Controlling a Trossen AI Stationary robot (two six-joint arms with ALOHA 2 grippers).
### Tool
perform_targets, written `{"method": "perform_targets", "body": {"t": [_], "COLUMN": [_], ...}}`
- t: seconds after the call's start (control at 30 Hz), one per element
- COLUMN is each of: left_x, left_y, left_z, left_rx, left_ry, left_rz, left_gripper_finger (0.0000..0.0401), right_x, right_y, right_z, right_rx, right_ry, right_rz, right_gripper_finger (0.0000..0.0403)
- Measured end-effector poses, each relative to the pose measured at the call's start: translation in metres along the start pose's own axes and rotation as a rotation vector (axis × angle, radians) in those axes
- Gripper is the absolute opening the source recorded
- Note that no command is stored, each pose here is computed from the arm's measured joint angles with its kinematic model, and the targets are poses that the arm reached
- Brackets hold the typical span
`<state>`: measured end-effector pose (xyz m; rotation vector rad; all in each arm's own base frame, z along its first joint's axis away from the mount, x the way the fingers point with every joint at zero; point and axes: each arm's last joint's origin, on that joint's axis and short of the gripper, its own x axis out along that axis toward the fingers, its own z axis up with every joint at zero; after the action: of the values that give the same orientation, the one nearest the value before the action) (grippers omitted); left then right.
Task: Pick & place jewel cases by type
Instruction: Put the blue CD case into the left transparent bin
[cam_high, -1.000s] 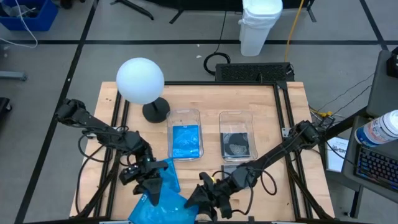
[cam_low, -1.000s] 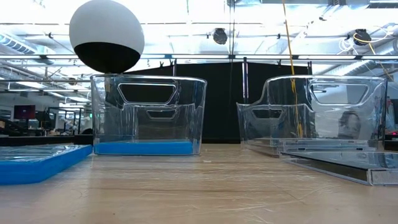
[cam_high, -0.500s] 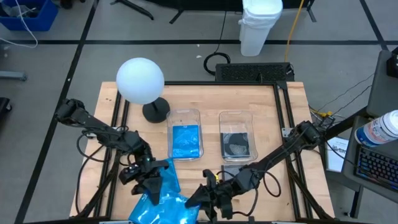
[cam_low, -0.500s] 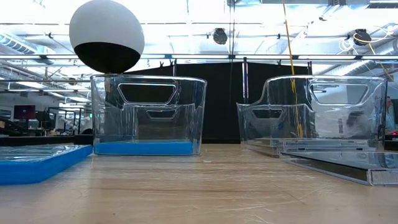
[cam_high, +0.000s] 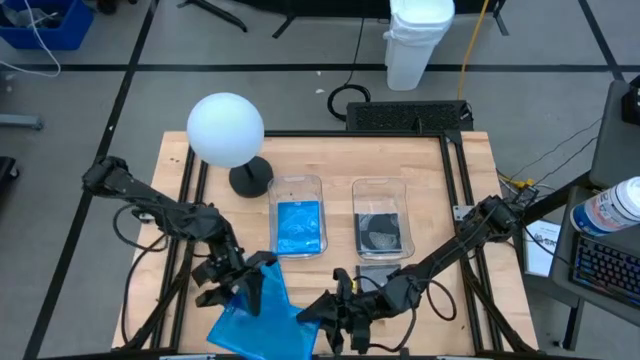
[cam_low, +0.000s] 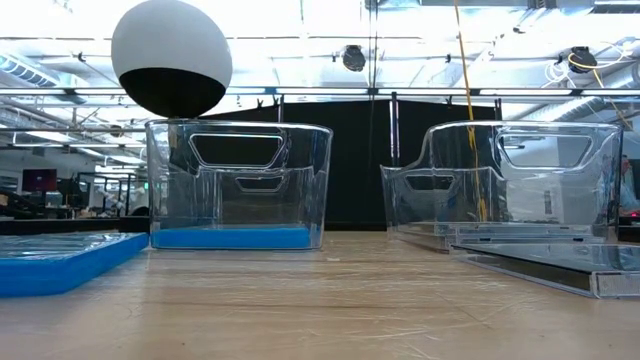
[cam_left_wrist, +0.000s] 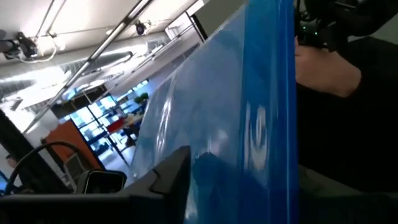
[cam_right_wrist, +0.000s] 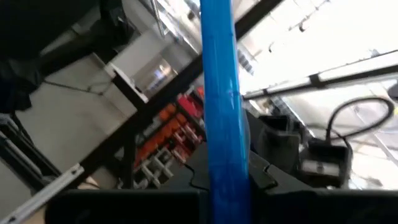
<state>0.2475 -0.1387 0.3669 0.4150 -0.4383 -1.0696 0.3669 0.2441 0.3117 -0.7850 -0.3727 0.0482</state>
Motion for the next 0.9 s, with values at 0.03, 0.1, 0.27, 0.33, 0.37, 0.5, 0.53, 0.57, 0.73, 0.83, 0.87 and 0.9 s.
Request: {"method": "perform_targets", "body": {"t": [0.03,0.1,0.27,0.33,0.37,0.5,0.53,0.57,0.73,0.83,0.87,0.9], "left_x": [-0.002,-0.008,-0.027,-0.034,-0.038,-0.045,-0.044,-0.042,-0.012,0.003,0.007,0.009], "left_y": [-0.001,-0.003,-0.010,-0.016,-0.020,-0.040,-0.045,-0.050,-0.074,-0.087,-0.091,-0.094], "left_z": [0.003,0.012,0.037,0.045,0.049,0.049,0.046,0.043,0.019,0.011,0.010,0.008], "left_rx": [-0.003,-0.007,-0.015,-0.019,-0.022,-0.037,-0.042,-0.044,0.051,0.162,0.193,0.217], "left_ry": [0.003,0.007,0.030,0.066,0.100,0.393,0.477,0.553,0.815,0.937,0.972,1.003], "left_rz": [-0.003,-0.006,0.008,0.017,0.027,0.182,0.237,0.276,0.351,0.442,0.475,0.509], "left_gripper_finger": [0.0181,0.0204,0.0251,0.0263,0.0267,0.0273,0.0273,0.0273,0.0277,0.0284,0.0287,0.0290], "right_x": [-0.001,-0.002,-0.005,-0.007,-0.007,-0.011,-0.011,-0.012,-0.011,-0.010,-0.010,-0.011], "right_y": [0.001,0.003,0.006,0.009,0.010,0.012,0.012,0.012,0.014,0.013,0.013,0.013], "right_z": [0.001,0.002,0.006,0.006,0.006,0.005,0.004,0.002,-0.012,-0.015,-0.017,-0.018], "right_rx": [-0.004,-0.014,-0.053,-0.072,-0.078,-0.085,-0.090,-0.096,-0.131,-0.126,-0.129,-0.134], "right_ry": [0.009,0.030,0.090,0.135,0.165,0.298,0.335,0.374,0.494,0.529,0.545,0.562], "right_rz": [-0.004,-0.007,-0.038,-0.047,-0.056,-0.126,-0.139,-0.155,-0.145,-0.163,-0.168,-0.177], "right_gripper_finger": [0.0023,0.0025,0.0026,0.0023,0.0023,0.0027,0.0028,0.0029,0.0022,0.0024,0.0025,0.0026]}}
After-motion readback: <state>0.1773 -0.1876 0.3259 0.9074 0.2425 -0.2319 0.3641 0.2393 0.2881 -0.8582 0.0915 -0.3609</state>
